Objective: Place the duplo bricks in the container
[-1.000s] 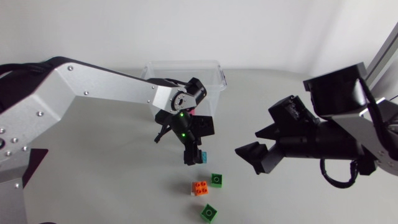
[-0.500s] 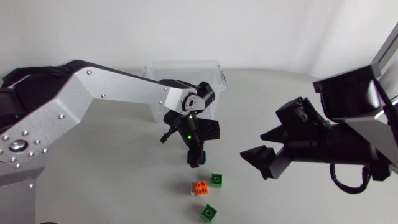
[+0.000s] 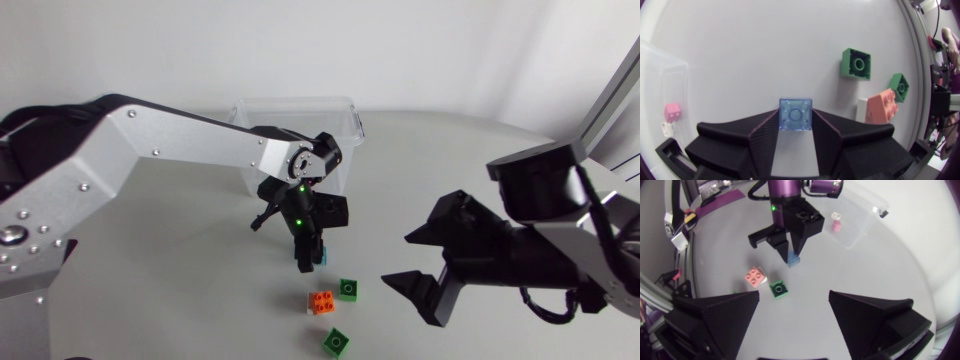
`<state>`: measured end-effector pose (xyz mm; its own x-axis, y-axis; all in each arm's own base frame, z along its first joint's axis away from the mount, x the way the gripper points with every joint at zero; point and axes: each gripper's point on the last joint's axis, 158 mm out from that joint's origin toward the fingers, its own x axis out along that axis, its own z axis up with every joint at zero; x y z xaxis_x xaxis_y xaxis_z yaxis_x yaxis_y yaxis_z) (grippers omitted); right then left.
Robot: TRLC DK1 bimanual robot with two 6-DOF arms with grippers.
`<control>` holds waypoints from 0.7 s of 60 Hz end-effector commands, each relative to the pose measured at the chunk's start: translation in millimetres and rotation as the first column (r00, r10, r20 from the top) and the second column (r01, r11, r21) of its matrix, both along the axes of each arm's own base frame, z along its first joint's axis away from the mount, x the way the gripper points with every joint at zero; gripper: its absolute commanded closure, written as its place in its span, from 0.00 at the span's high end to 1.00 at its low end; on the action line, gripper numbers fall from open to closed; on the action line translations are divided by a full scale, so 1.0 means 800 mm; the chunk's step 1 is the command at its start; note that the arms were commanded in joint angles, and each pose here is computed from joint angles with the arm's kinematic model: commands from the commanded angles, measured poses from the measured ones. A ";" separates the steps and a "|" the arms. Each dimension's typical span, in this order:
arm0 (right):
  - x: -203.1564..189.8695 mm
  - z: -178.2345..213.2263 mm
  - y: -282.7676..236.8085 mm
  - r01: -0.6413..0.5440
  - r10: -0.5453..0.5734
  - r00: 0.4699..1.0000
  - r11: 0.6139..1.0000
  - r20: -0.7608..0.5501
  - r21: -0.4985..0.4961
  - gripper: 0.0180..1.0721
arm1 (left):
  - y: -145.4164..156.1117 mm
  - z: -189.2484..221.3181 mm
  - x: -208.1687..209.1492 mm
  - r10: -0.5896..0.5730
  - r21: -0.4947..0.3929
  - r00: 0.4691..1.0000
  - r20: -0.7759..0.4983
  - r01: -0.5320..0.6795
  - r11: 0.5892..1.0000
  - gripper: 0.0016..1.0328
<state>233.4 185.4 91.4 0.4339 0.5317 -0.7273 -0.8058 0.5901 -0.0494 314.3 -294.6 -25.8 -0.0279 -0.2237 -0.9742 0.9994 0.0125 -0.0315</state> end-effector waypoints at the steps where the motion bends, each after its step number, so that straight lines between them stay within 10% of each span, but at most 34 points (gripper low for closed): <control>1: -0.009 -0.029 0.004 -0.086 0.085 0.996 0.994 -0.020 -0.067 0.95 | 0.014 0.029 -0.007 0.009 -0.012 1.000 0.018 -0.009 1.000 0.24; 42: 0.010 -0.140 0.067 -0.365 0.327 0.924 0.909 -0.197 -0.203 0.95 | 0.057 0.228 0.091 0.382 -0.382 0.887 0.260 -0.269 0.884 0.24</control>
